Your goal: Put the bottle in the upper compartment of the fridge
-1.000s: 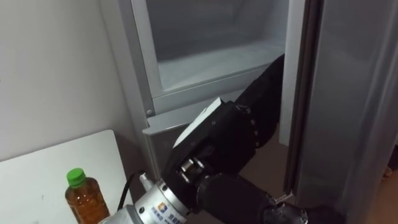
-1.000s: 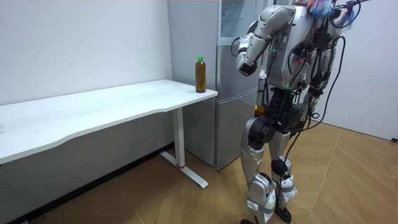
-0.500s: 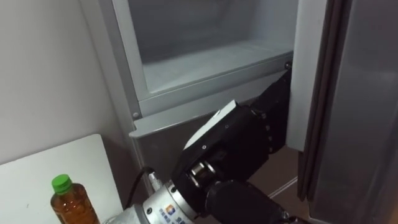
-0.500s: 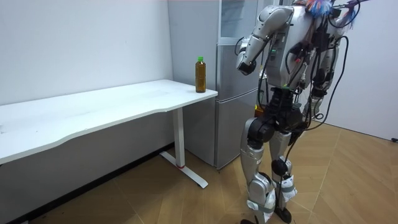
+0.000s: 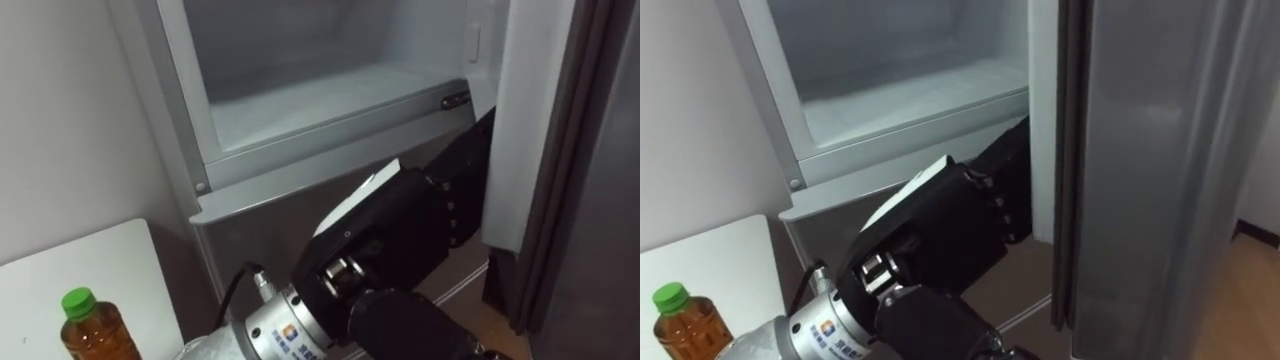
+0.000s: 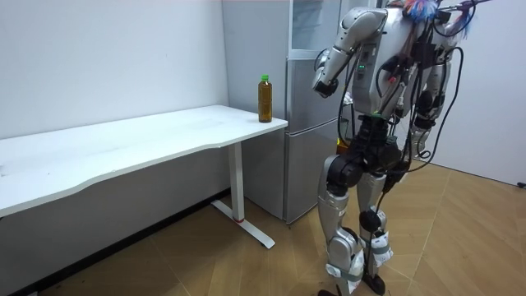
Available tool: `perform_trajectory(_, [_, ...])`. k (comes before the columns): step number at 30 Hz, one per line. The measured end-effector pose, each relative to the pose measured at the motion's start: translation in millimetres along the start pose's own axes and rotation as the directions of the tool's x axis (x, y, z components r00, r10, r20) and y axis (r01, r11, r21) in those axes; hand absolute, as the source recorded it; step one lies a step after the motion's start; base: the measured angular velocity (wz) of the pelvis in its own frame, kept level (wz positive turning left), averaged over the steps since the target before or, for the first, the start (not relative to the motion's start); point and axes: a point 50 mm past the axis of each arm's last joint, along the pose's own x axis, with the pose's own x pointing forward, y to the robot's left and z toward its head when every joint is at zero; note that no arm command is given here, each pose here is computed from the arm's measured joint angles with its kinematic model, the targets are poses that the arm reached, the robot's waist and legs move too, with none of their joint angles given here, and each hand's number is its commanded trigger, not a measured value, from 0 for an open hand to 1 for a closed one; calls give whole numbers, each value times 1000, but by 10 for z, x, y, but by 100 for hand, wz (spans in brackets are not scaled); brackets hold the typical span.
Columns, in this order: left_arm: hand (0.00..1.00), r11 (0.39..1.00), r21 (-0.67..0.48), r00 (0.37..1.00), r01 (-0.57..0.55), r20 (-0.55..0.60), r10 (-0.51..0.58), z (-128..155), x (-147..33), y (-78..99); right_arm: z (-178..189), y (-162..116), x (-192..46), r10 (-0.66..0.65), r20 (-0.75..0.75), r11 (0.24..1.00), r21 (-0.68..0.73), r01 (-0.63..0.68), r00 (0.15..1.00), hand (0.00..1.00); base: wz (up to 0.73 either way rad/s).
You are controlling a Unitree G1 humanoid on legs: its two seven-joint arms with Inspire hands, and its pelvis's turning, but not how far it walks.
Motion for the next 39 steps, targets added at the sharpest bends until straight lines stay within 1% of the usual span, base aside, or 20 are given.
perform_trajectory(9, [0, 1000, 7, 1000, 11, 4, -11, 16, 24, -2, -16, -9, -4, -3, 5, 998, 67, 3, 1000, 0, -4])
perform_trajectory(21, [0, 1000, -8, 1000, 28, 5, -28, -14, 130, 0, -48, -23, -7, -7, -21, 997, 77, 8, 1000, 0, -11])
perform_trajectory(35, [0, 999, -24, 999, 35, -3, -35, -32, 159, 1, -68, -39, -13, -9, -41, 997, 82, 12, 999, 0, -10])
perform_trajectory(39, [0, 999, -32, 999, 43, -5, -43, -37, 216, 16, -51, -52, -14, -17, -32, 993, 115, 21, 999, 0, 0])
